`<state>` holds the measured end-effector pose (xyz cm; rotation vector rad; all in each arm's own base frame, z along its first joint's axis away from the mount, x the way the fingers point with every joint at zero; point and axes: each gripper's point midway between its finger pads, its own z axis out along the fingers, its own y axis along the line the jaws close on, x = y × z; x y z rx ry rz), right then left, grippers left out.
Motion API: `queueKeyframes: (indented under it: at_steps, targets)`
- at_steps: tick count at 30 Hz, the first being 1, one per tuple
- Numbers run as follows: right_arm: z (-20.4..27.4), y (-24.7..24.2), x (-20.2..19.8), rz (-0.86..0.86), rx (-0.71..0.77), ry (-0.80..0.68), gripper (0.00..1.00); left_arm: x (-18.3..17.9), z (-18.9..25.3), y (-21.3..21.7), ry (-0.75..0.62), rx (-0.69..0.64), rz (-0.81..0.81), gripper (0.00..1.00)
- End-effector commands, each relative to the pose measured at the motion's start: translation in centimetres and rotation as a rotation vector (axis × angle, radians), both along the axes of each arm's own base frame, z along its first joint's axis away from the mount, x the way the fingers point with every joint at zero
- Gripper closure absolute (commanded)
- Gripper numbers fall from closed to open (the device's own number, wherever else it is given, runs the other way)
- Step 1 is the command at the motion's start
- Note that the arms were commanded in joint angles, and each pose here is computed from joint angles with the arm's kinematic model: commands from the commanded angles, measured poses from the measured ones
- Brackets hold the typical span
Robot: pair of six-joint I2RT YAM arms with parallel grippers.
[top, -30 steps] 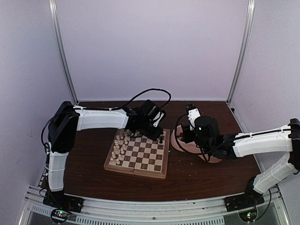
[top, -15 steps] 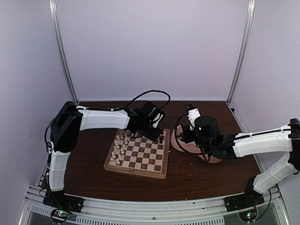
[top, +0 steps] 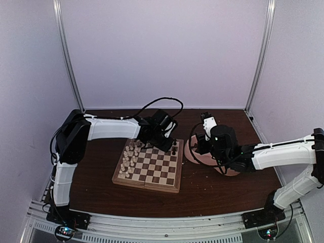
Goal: Set up the chess pieces on the board
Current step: Place the pawn on b7.
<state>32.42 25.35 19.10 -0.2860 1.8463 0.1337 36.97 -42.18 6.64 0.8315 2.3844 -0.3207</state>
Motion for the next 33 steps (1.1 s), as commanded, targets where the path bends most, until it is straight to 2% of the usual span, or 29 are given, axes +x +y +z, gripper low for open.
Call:
queueKeyframes:
  at_steps: [1,10,17,29,33]
  targets:
    - [0.57,-0.38,0.08,-0.011,0.027,-0.006,0.57,1.26,-0.21,-0.16,-0.010,-0.008,0.012,1.00]
    - [0.62,-0.39,0.06,-0.010,0.028,-0.006,0.57,1.27,-0.93,-0.23,0.018,-0.002,0.008,1.00]
    - [0.71,-0.38,0.02,-0.008,0.031,-0.006,0.57,0.80,-0.84,-0.42,0.046,-0.006,-0.007,0.87]
    - [0.64,-0.41,0.06,-0.009,0.028,-0.005,0.57,1.00,-0.34,0.36,0.028,0.019,0.018,0.84]
    - [0.68,-0.40,0.07,-0.009,0.029,-0.005,0.57,0.90,-0.26,0.28,0.032,0.014,0.013,0.73]
